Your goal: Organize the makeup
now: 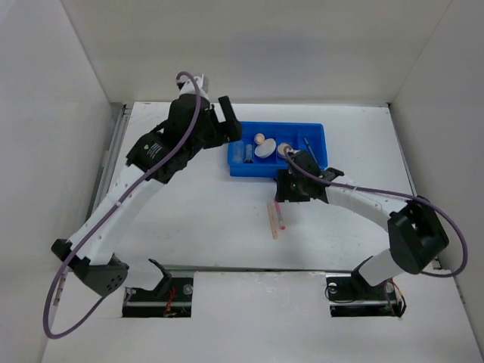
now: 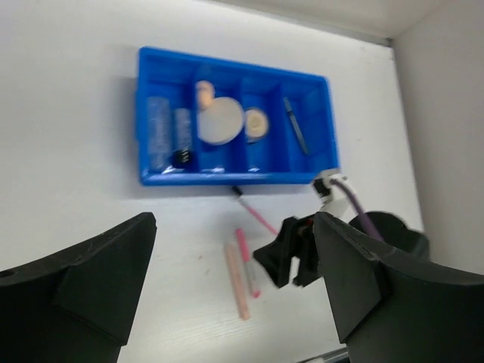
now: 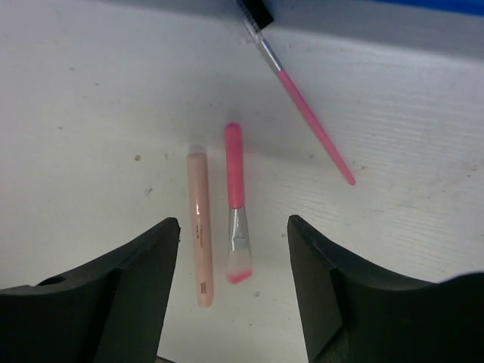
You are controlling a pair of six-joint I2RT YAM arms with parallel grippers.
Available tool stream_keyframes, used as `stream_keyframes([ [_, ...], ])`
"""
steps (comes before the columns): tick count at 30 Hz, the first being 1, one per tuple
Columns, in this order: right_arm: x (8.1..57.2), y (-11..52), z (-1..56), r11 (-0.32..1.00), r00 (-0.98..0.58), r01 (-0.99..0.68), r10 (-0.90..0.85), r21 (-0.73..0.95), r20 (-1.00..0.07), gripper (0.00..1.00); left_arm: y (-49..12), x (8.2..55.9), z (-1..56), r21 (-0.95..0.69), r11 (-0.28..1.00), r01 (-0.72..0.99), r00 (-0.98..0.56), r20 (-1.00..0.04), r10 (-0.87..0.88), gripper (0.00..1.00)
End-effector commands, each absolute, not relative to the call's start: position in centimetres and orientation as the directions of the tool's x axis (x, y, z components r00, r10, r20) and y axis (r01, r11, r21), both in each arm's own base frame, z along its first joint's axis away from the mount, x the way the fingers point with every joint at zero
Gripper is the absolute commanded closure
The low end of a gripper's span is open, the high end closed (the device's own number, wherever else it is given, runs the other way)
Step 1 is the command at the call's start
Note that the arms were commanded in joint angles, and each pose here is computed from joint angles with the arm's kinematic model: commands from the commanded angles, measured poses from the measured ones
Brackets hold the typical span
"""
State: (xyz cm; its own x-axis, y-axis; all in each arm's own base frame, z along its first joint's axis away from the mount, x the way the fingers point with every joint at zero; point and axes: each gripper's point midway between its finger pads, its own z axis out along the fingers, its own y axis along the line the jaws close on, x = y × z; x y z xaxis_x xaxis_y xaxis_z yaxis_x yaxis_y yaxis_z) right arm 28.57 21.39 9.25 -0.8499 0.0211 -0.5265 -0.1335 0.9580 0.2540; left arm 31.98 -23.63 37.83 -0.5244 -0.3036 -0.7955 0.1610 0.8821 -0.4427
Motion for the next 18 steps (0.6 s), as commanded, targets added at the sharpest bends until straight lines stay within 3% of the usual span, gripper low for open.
stream_keyframes([
  [1,31.3,23.2,10.1,0.936,-0.791,-0.147,0.083,0.319,-0.606,0.37,-19.7,31.0,32.2,-0.277,0.96,0.045,-0.581,-0.789,-0.2,0.17],
  [6,30.9,25.2,7.4,0.935,-0.827,-0.193,0.009,0.299,-0.562,0.49,-17.1,29.7,29.3,-0.237,0.971,-0.023,-0.606,-0.769,-0.202,0.17],
  [13,30.0,25.3,5.0,0.942,-0.844,-0.167,0.017,0.292,-0.536,0.5,-15.6,29.3,28.1,-0.223,0.973,-0.065,-0.622,-0.753,-0.214,0.17],
  [18,30.1,24.3,4.1,0.962,-0.838,-0.13,0.022,0.239,-0.545,0.57,-15.9,29.3,27.4,-0.216,0.974,-0.061,-0.639,-0.741,-0.205,0.17],
])
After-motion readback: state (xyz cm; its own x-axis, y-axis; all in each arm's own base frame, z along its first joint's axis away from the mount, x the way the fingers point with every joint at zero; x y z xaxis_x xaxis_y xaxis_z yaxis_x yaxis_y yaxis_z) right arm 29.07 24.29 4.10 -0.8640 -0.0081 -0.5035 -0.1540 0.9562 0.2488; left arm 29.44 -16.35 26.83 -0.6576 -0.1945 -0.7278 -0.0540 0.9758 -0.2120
